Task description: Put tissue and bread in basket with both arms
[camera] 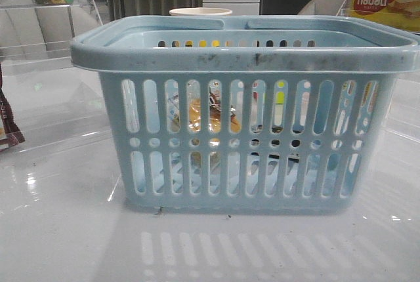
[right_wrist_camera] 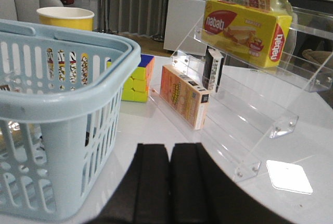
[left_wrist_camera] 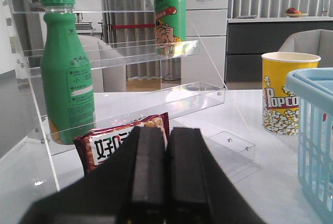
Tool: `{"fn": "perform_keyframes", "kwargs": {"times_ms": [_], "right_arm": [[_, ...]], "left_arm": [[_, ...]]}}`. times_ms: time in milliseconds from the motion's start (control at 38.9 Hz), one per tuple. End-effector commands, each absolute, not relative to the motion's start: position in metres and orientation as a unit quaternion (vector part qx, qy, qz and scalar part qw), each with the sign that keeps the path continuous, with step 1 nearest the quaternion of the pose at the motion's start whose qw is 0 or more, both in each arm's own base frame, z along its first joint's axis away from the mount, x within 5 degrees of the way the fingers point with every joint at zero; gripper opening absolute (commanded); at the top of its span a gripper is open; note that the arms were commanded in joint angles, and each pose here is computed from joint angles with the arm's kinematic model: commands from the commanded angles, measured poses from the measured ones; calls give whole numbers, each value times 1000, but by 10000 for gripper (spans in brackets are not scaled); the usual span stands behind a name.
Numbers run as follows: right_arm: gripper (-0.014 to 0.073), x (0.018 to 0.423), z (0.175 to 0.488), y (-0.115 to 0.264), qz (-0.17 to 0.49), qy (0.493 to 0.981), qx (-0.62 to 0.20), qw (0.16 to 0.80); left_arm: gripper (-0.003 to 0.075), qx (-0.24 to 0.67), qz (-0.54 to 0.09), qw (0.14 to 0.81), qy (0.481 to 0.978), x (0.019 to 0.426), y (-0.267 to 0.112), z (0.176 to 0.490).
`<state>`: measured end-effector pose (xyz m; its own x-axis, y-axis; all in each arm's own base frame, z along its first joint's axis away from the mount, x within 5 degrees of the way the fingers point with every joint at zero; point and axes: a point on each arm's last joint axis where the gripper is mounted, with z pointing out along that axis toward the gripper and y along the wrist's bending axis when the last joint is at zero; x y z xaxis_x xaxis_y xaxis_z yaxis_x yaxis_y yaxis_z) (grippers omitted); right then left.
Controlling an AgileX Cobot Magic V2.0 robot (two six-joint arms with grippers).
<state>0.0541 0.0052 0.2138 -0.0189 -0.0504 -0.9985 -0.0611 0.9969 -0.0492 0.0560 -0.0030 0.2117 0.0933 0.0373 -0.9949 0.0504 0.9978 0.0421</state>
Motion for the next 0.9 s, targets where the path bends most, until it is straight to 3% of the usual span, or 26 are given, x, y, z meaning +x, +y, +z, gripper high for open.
{"fn": "perform_keyframes", "kwargs": {"times_ms": [0, 437, 874], "right_arm": [[56, 52, 218, 1, -6, 672, -17, 740], [56, 55, 206, 0, -11, 675, -11, 737], [57, 53, 220, 0, 21, 619, 18, 785]], "left_arm": [[93, 28, -11, 772, 634, 53, -3, 219], [93, 28, -11, 772, 634, 53, -3, 219], [93, 28, -11, 772, 634, 53, -3, 219]]}}
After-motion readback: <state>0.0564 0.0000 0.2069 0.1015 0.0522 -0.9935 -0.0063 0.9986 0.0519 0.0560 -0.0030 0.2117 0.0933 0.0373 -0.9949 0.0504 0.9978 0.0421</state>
